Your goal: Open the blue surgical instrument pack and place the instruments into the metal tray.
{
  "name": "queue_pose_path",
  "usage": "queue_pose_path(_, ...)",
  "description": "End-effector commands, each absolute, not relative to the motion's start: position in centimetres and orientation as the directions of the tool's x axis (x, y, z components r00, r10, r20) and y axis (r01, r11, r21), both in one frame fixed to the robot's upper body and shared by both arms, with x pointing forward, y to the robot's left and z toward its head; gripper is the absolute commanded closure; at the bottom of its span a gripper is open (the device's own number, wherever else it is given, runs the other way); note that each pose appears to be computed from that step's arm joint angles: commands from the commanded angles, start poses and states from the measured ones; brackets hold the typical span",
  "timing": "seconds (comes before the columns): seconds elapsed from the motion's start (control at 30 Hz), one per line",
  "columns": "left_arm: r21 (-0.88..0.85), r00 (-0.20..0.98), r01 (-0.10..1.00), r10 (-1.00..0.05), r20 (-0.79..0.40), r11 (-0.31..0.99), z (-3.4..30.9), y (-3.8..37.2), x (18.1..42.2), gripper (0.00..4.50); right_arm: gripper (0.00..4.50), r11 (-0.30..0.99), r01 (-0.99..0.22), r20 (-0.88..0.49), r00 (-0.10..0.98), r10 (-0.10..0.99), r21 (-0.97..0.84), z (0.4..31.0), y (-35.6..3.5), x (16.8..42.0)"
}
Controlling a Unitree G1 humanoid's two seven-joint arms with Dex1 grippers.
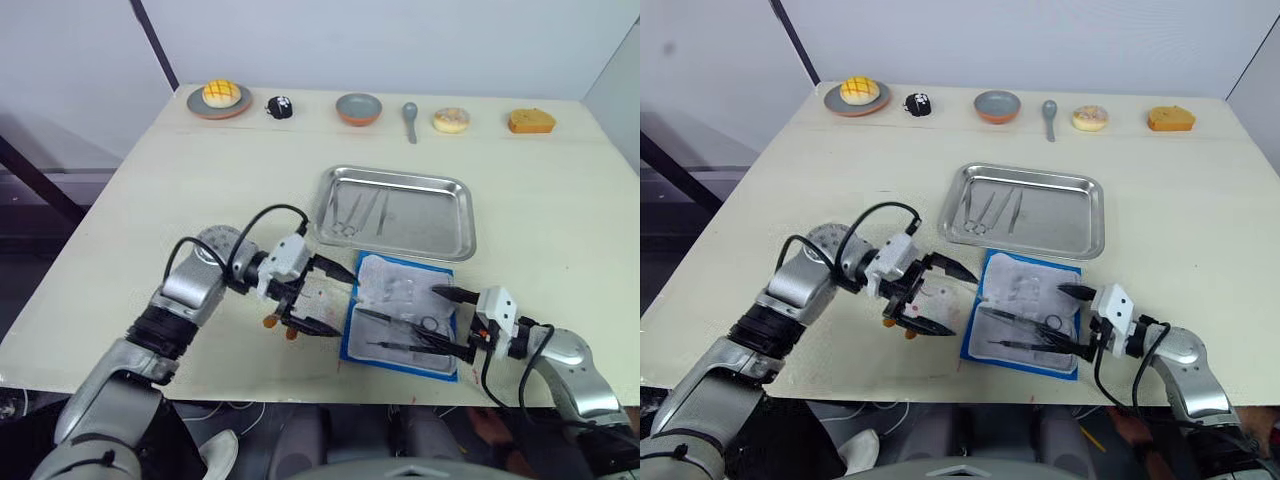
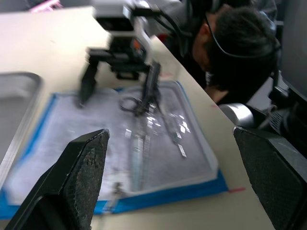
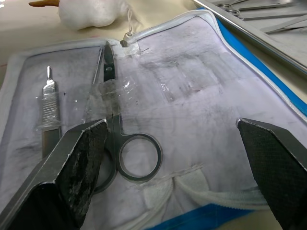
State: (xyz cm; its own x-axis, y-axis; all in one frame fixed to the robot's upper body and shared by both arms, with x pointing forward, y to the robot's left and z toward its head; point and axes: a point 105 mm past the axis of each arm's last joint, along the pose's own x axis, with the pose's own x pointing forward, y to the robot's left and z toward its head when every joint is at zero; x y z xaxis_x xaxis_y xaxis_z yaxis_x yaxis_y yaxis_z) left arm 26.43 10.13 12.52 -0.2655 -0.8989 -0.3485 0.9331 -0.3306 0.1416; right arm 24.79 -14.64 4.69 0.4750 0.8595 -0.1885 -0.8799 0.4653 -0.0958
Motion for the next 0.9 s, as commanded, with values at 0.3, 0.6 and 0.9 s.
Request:
queue_pose_path(0.3, 0.185, -0.305, 0.911, -0.905, -0.298, -0.368, 12.9, 10.2, 25.8, 0.10, 0.00, 0.458, -0.878, -0.127, 0.475, 0.871, -0.139, 8.5, -15.4, 24.0)
queue_pose_path(0.6, 0.208, -0.307, 0.907, -0.913, -0.269, -0.366, 12.9, 9.4, 26.1, 0.10, 0.00, 0.420, -0.889, -0.052, 0.435, 0.899, -0.183, 13.4, -16.0, 21.9)
queue_pose_path(0.9, 0.215, -0.267, 0.916, -0.915, -0.302, -0.339, 11.5, 7.3, 26.9, 0.10, 0.00, 0.361, -0.918, -0.109, 0.380, 0.918, -0.161, 15.6, -17.7, 18.0)
